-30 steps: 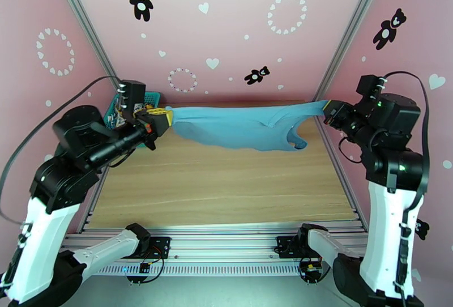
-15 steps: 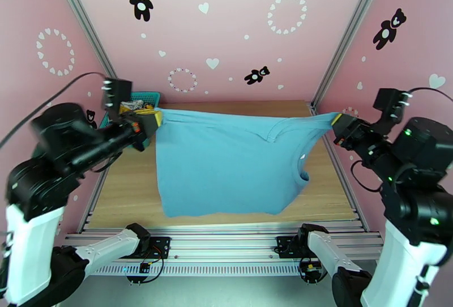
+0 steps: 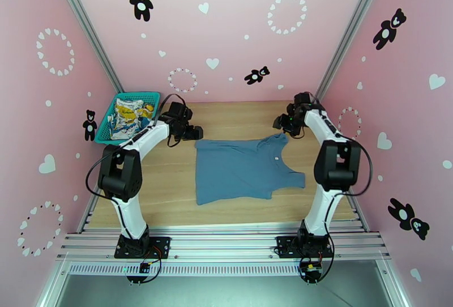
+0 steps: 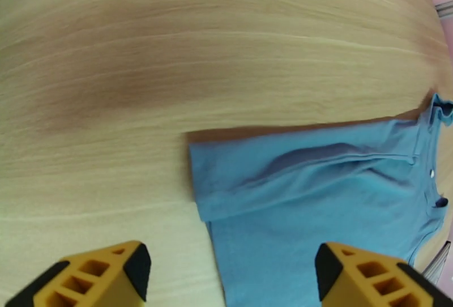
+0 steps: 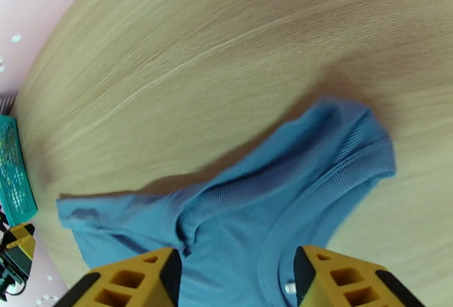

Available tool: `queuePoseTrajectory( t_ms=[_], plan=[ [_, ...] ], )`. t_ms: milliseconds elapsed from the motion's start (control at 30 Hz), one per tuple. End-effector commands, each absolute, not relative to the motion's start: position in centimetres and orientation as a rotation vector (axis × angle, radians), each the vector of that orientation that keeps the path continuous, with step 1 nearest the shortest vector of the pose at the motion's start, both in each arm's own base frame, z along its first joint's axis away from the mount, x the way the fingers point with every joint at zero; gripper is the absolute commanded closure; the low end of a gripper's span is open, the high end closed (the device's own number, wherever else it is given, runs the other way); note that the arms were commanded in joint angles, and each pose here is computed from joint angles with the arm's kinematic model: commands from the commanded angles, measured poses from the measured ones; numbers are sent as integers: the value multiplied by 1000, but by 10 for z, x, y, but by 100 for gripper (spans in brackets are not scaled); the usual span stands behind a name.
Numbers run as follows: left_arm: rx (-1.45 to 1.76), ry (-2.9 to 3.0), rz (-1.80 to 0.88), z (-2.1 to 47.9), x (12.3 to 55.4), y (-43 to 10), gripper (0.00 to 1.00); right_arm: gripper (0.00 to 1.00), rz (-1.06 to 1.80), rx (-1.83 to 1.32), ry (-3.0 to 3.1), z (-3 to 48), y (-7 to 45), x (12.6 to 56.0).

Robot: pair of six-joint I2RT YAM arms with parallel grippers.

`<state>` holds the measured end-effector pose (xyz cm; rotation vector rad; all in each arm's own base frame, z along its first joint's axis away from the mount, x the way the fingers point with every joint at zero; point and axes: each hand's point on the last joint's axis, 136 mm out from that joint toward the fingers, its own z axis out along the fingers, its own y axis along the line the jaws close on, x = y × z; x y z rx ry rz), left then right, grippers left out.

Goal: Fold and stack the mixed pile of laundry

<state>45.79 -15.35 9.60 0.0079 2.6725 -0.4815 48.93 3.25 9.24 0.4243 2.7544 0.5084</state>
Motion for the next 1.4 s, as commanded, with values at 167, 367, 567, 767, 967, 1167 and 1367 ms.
queuePoseTrajectory(
  t_ms=[167, 367, 567, 767, 967, 1167, 1367],
  plan=[
    [52, 2598, -540, 119, 416, -157, 22, 36, 511, 322, 2653, 141, 46, 458],
    [100, 2688, -565, 81, 387, -178, 35, 42, 578, 227, 2759, 95, 101, 414],
    [112, 2710, -565, 54, 401, -194, 40, 48, 657, 250, 2782, 64, 127, 422],
    [100, 2714, -498, 41, 421, -193, 43, 49, 634, 251, 2818, 45, 138, 435],
    [114, 2715, -454, 40, 433, -193, 44, 57, 677, 259, 2824, 38, 149, 444],
    [129, 2707, -456, 42, 443, -197, 45, 75, 694, 262, 2816, 39, 152, 454],
    [139, 2683, -466, 47, 454, -201, 45, 92, 709, 258, 2783, 49, 156, 471]
  ],
)
